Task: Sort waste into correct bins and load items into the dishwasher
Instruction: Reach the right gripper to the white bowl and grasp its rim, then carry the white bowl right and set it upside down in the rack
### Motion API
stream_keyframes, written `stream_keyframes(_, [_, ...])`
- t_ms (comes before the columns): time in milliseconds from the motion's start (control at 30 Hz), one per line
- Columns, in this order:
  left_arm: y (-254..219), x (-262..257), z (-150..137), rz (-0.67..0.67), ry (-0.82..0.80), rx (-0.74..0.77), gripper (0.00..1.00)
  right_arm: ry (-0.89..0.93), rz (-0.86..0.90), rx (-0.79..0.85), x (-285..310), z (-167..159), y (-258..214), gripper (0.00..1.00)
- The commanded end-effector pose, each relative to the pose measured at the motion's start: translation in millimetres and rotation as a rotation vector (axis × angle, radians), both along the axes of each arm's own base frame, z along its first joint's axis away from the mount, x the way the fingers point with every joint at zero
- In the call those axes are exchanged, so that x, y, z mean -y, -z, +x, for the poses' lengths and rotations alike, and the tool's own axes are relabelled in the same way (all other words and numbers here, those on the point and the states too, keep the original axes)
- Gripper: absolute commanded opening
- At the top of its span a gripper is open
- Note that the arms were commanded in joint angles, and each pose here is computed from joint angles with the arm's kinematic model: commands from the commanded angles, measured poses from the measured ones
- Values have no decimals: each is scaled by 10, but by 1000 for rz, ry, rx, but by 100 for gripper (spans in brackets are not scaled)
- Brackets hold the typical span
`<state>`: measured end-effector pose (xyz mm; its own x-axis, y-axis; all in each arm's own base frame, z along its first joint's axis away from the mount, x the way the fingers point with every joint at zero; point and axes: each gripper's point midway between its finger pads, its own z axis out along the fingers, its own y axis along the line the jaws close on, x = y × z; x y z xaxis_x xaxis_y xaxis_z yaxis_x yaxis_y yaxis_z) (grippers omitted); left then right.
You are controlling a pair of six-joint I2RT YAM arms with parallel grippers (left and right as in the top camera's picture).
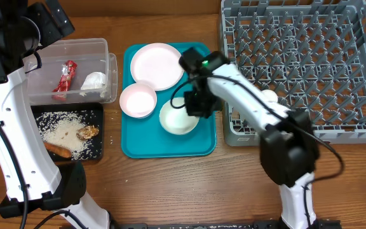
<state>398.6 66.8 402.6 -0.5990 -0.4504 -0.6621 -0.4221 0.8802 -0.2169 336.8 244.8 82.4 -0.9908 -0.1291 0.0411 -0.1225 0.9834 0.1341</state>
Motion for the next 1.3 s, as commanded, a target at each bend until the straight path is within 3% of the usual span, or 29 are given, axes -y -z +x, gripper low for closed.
stream_keyframes(0, [12, -28, 21, -1, -19, -1, 100, 32, -59, 248, 341, 263, -702, 4])
stream_keyframes(100, [12, -29, 20, 0, -20, -1, 100, 118, -230, 440, 816, 512, -1071, 4])
stream_keyframes(233, [12, -28, 21, -1, -19, -1, 100, 373, -632, 741, 1689, 797, -1627, 4])
stream_keyframes(333, [12, -29, 20, 0, -20, -1, 100, 503, -755, 894, 2006, 984, -1862, 4])
stream_keyframes(733, [11, -29, 21, 0, -20, 0, 100, 570, -738, 1141, 2685, 1854, -2157, 4])
stream_keyframes(1067, [12, -28, 21, -1, -19, -1, 100, 521, -613, 1164, 2508, 2404, -1562, 4])
stream_keyframes(1267, [11, -29, 21, 0, -20, 0, 100, 488, -626, 1144, 2471, 2587, -1157, 4])
